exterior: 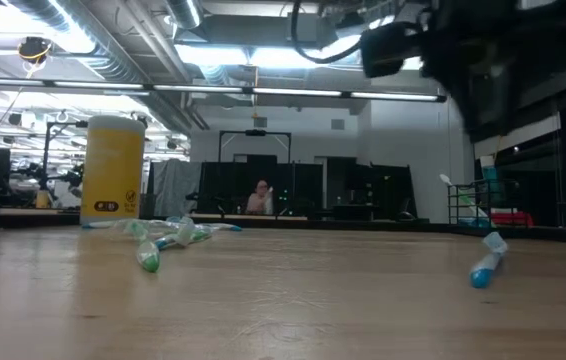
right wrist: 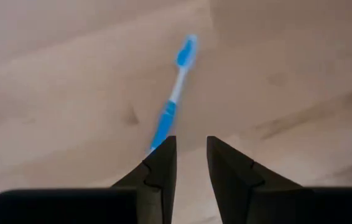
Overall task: Pick & Place toothbrushing station
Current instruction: Put the blue toothbrush into the mesh organizer
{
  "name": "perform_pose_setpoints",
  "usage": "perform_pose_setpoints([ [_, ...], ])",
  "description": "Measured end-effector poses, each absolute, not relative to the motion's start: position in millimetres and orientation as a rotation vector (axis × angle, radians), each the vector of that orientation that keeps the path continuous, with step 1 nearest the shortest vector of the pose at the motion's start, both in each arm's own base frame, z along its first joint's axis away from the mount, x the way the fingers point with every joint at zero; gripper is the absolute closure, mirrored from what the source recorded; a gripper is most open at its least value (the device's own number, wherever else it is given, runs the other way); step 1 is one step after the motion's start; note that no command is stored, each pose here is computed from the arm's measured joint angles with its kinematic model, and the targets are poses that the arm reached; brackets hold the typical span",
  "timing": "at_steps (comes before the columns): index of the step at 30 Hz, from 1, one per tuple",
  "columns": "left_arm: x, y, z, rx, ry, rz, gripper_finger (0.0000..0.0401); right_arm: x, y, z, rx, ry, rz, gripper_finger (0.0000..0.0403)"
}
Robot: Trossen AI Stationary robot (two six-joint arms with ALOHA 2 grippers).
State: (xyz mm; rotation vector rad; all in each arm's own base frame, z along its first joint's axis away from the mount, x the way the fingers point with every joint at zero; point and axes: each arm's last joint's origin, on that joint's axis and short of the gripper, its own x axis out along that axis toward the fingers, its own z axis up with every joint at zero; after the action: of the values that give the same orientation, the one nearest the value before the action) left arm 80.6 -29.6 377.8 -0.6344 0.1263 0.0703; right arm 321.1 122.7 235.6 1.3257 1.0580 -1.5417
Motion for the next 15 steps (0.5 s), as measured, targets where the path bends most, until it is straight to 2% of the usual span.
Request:
perform_pose_setpoints([
  [3,81,-30,378,-0.635,0.128,0.066,0.0268,333,113,229,1.364,0.959,-1.516,0.0312],
  [6,81,-30,378,-0.652,0.133,0.047,0.0268,338,96,216,1.346,0.920,-1.585,0.0312],
  [15,81,-31,382,-0.701,0.101,0.025,0.0268,321,80,181,1.283,0.993,-1.730,0.0312],
])
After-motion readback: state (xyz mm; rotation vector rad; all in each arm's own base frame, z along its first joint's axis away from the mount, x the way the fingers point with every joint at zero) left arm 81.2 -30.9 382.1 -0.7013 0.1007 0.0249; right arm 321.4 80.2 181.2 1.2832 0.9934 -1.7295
